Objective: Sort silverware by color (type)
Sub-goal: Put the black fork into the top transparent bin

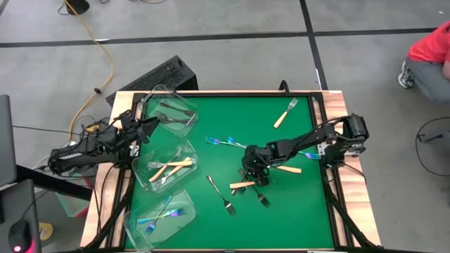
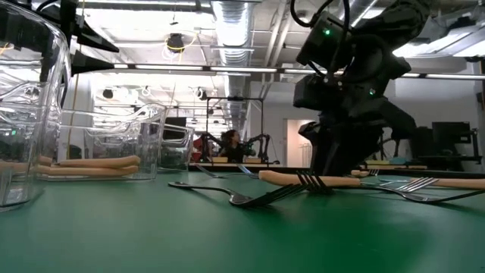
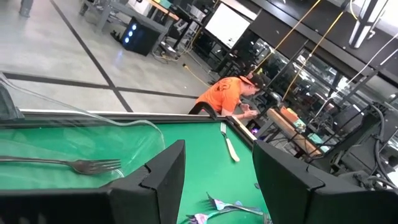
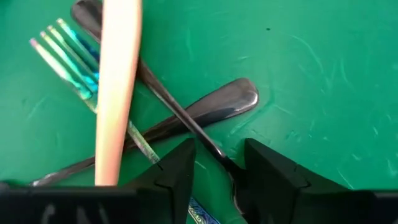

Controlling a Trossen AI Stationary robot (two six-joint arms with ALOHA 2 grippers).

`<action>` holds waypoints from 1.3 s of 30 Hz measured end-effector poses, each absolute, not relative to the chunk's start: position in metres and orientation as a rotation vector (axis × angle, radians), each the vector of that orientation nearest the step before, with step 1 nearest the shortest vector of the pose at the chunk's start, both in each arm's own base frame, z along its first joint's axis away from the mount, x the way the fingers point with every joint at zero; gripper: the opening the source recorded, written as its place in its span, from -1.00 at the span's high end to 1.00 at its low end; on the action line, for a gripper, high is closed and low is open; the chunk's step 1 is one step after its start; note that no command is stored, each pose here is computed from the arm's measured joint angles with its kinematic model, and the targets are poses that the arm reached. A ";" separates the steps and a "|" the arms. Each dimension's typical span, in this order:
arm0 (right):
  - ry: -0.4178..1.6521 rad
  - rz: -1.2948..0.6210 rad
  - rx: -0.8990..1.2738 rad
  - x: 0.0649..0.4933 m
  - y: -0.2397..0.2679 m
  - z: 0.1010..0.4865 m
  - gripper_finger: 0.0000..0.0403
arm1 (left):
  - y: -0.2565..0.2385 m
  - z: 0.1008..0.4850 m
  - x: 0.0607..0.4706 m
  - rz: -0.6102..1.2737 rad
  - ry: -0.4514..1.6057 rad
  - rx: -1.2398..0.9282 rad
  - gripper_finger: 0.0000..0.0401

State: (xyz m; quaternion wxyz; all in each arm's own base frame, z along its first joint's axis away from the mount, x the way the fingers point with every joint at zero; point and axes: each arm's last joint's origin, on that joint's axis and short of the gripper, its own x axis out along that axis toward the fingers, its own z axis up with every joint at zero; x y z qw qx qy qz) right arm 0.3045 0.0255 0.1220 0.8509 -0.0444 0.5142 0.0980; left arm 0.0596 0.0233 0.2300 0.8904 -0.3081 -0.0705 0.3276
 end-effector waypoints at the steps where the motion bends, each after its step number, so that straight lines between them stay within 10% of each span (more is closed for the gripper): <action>1: 1.091 0.191 -0.088 0.304 0.025 0.122 0.19 | 0.023 0.230 0.060 0.682 -0.146 -0.639 0.14; 17: 1.133 0.047 0.084 0.302 0.024 0.120 0.95 | 0.023 0.230 0.060 0.682 -0.150 -0.649 0.14; 39: 0.987 -0.002 0.205 0.324 0.017 0.141 0.94 | 0.023 0.230 0.060 0.679 -0.154 -0.657 0.14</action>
